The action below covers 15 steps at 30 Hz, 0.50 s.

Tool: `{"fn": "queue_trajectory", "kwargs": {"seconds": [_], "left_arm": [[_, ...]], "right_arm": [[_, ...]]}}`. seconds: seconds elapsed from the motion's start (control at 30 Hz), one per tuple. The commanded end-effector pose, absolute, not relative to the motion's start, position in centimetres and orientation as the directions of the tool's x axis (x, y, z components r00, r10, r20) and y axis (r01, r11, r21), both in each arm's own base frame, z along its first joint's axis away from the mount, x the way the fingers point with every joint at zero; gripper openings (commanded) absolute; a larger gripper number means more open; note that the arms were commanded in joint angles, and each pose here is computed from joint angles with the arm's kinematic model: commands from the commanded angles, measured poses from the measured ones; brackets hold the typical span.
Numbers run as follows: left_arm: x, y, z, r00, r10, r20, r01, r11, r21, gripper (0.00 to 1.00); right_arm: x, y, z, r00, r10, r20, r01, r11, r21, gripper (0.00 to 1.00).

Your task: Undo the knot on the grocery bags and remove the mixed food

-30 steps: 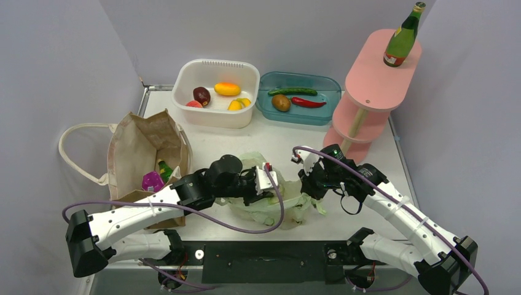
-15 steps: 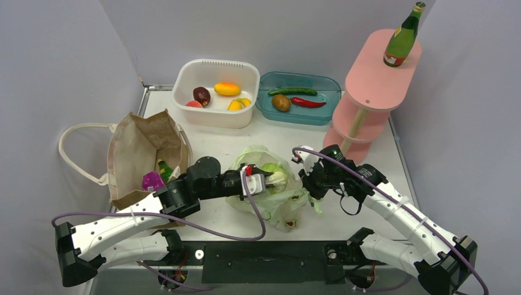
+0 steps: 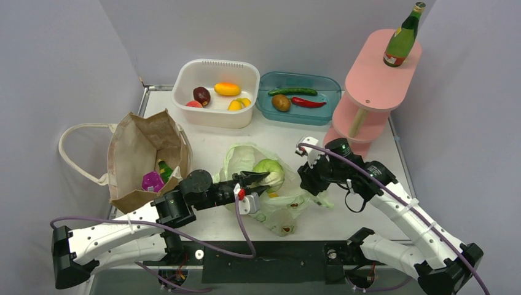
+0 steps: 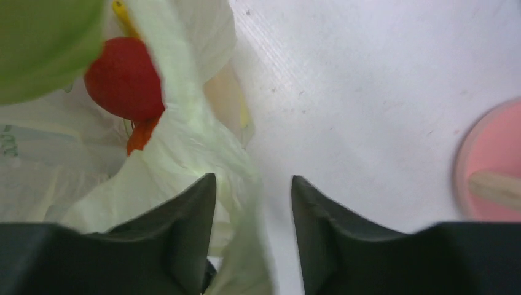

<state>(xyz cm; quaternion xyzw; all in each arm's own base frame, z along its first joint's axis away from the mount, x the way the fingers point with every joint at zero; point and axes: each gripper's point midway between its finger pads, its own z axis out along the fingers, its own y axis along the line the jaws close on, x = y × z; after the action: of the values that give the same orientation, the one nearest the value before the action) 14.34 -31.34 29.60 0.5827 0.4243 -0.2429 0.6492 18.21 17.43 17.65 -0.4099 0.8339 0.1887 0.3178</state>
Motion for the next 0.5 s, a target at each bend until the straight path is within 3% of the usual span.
{"fn": "queue_trajectory", "kwargs": {"seconds": [0.0,0.1,0.17,0.47], "left_arm": [[14.9,-30.9,32.5,0.602,0.128,-0.788,0.739,0.285,0.611,0.00],[14.6,-30.9,31.6,0.620,0.133,-0.773,0.731,0.259,0.631,0.00],[14.3,-30.9,31.2,0.634,0.129,-0.762,0.726,0.239,0.645,0.00],[13.5,-31.0,31.2,0.682,0.111,-0.723,0.698,0.195,0.689,0.00]], "right_arm": [[18.1,18.5,24.1,-0.324,-0.477,-0.817,-0.840,0.542,0.017,0.52],[16.9,18.8,27.0,-0.248,-0.430,-0.868,-0.867,0.497,0.001,0.66],[16.3,19.1,28.7,-0.188,-0.405,-0.895,-0.888,0.459,-0.021,0.69],[13.7,23.6,31.3,0.163,-0.398,-0.903,-0.936,0.226,-0.269,0.74]]}}
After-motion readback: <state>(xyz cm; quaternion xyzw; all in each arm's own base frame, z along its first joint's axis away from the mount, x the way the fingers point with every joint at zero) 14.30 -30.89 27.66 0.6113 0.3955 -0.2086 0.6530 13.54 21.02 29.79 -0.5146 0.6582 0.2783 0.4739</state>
